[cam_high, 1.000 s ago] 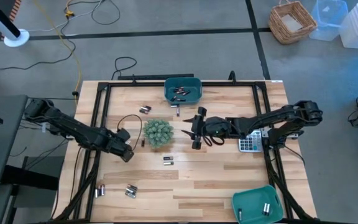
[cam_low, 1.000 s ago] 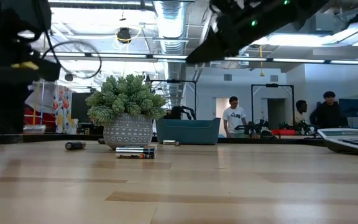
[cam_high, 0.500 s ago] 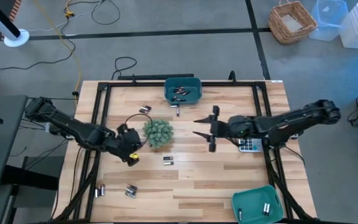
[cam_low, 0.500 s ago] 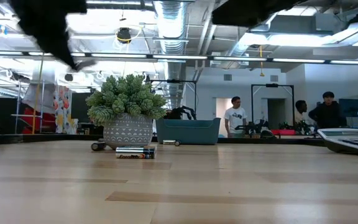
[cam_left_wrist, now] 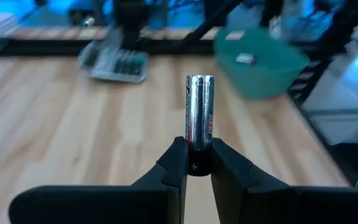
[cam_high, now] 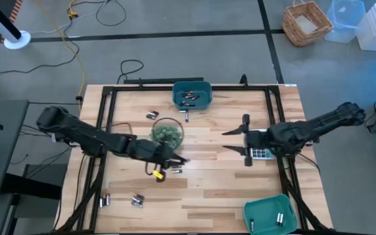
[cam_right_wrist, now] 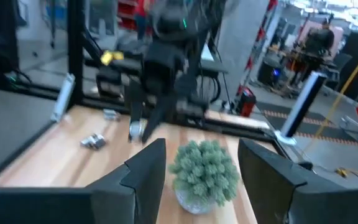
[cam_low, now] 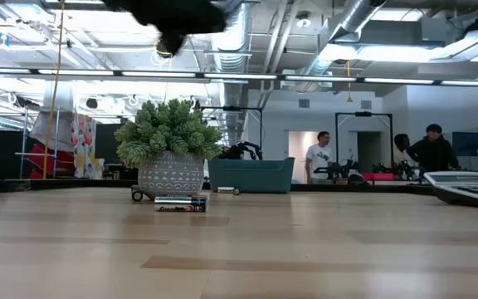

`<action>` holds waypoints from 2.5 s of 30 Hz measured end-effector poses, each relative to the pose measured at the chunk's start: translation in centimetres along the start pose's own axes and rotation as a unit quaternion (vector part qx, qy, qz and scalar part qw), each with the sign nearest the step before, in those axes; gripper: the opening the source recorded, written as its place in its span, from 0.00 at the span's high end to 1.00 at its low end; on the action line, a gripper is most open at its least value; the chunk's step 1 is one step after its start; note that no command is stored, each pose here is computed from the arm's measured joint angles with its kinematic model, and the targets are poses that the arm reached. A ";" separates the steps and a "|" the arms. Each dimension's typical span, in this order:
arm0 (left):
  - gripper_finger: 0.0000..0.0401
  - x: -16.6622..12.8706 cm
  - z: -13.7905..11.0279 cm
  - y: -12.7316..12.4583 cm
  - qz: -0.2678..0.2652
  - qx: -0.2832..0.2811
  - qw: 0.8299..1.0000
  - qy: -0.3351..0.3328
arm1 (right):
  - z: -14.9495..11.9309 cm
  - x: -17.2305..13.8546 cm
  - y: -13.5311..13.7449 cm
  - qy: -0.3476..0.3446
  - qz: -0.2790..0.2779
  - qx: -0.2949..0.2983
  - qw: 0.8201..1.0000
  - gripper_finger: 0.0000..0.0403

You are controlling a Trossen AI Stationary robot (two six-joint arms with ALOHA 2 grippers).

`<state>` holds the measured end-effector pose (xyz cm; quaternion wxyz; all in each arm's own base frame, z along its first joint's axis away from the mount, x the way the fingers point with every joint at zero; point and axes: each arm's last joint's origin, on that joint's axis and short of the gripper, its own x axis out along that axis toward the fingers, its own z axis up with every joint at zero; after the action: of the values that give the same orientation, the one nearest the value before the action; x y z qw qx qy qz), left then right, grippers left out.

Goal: Sort batteries
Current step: Put the silver battery into the green bin

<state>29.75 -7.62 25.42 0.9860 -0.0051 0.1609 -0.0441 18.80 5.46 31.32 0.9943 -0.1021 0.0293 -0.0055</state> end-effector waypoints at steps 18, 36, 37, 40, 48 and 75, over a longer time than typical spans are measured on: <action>0.90 18.0 0.5 -0.2 -0.176 0.003 0.984 0.002 | 1.7 -3.6 2.2 -0.056 0.075 -0.021 0.995 0.47; 0.90 27.6 -0.3 -3.5 -0.286 -0.027 0.958 -0.013 | 3.2 -5.6 3.0 -0.120 0.115 -0.028 0.986 0.47; 0.90 27.7 -0.3 -3.5 -0.291 -0.026 0.956 -0.015 | 3.1 -5.6 3.0 -0.120 0.117 -0.030 0.985 0.47; 0.90 27.7 0.1 -3.4 -0.303 -0.014 0.953 -0.023 | 3.2 -5.6 2.9 -0.121 0.115 -0.029 0.986 0.47; 0.90 27.7 0.8 -3.3 -0.290 -0.010 0.956 -0.053 | 3.5 -5.7 2.9 -0.136 0.110 -0.031 0.984 0.47; 0.90 30.5 1.3 -3.6 -0.321 -0.042 0.944 -0.056 | 3.8 -6.1 2.4 -0.148 0.106 -0.024 0.983 0.47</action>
<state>58.68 -13.93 17.08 0.9257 -0.0999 0.0973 -0.3516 12.92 8.71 34.84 0.9798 -0.1222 -0.1079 0.1162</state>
